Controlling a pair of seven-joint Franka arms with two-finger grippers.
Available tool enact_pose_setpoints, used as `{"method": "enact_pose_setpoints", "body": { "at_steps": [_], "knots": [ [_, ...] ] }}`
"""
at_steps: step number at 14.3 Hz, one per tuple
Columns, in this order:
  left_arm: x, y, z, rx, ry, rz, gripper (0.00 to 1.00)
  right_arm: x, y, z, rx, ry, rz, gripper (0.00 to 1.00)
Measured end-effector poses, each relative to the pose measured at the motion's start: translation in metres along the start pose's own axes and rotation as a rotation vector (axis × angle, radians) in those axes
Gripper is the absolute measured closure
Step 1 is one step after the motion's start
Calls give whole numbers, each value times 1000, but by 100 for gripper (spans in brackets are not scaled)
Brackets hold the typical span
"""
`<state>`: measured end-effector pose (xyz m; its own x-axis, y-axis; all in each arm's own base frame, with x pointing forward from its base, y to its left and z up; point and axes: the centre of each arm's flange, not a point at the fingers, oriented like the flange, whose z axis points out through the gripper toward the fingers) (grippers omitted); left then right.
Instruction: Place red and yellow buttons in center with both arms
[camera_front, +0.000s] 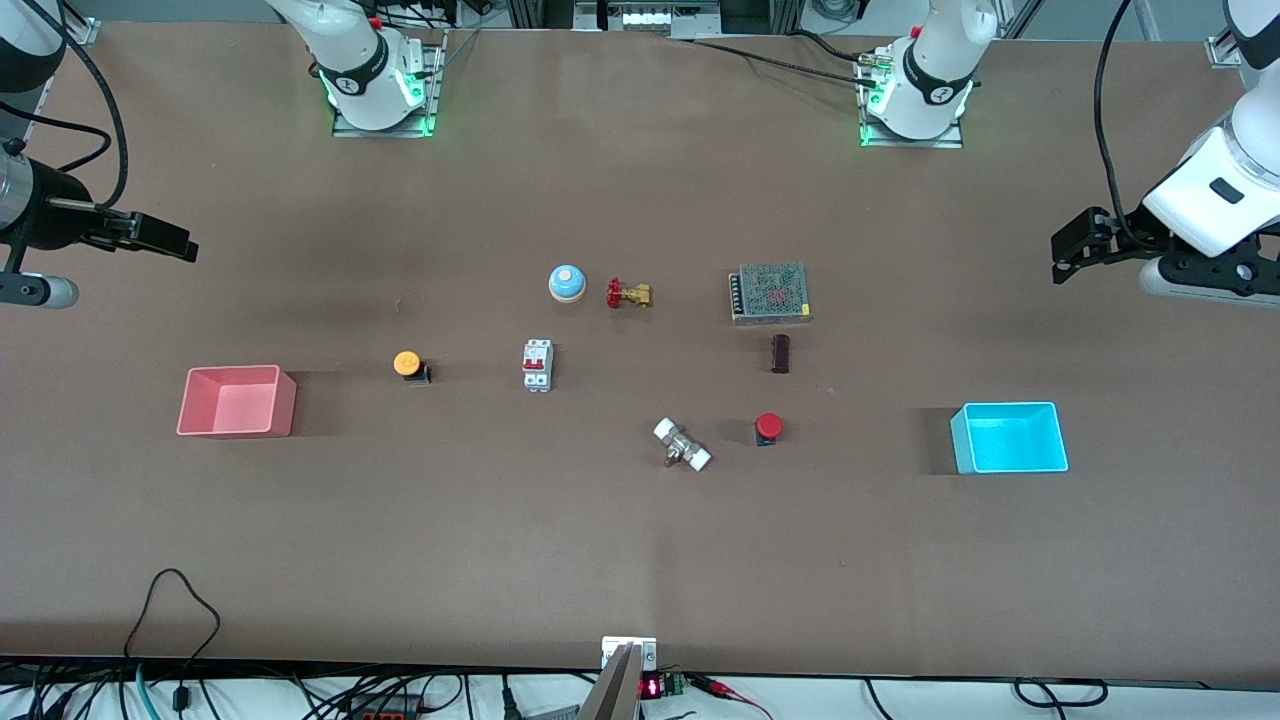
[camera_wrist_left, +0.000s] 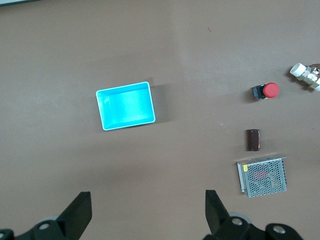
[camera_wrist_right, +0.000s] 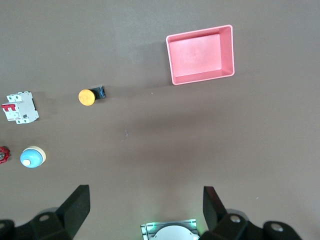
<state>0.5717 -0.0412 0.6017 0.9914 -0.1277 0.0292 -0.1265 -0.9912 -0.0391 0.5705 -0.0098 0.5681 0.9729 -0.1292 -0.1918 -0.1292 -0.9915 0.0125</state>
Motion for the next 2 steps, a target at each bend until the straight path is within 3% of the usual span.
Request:
{"method": "enact_pose_setpoints", "body": {
  "at_steps": [2],
  "knots": [
    [0, 0, 0, 0, 0, 0, 0, 0, 0, 0, 0, -1, 0, 0]
  ]
}}
